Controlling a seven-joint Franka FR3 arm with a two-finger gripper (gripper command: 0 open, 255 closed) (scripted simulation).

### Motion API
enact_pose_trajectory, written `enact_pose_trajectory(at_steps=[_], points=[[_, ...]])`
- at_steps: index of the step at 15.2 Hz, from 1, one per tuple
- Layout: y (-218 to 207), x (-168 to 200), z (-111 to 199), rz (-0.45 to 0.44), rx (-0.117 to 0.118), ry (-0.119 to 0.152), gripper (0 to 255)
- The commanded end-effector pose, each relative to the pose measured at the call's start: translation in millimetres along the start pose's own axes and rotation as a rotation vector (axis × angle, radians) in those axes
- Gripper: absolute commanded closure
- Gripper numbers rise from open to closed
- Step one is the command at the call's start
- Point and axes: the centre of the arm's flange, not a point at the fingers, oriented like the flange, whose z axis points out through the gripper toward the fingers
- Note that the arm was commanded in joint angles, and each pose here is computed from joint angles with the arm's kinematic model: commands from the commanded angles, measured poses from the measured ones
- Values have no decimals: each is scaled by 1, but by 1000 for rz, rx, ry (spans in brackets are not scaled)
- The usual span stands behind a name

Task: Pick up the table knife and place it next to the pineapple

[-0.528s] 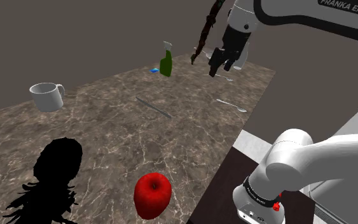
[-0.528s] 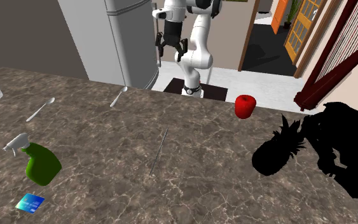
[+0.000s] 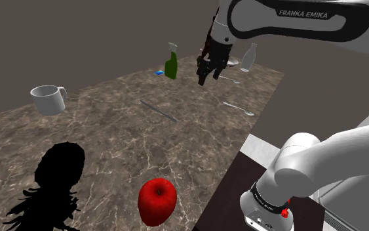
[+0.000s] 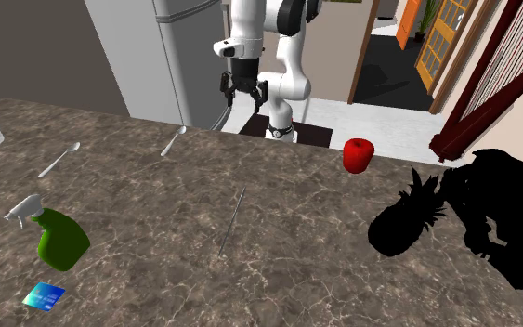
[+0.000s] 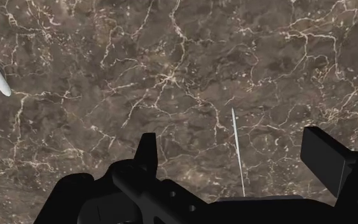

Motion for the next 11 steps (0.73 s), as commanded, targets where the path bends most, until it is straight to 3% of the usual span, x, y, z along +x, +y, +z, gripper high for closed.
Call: enact_pose_trajectory(at_steps=[1, 11], points=[[-4, 21, 17, -14, 5, -14, 0], [-29, 116, 115, -87, 33, -87, 0]])
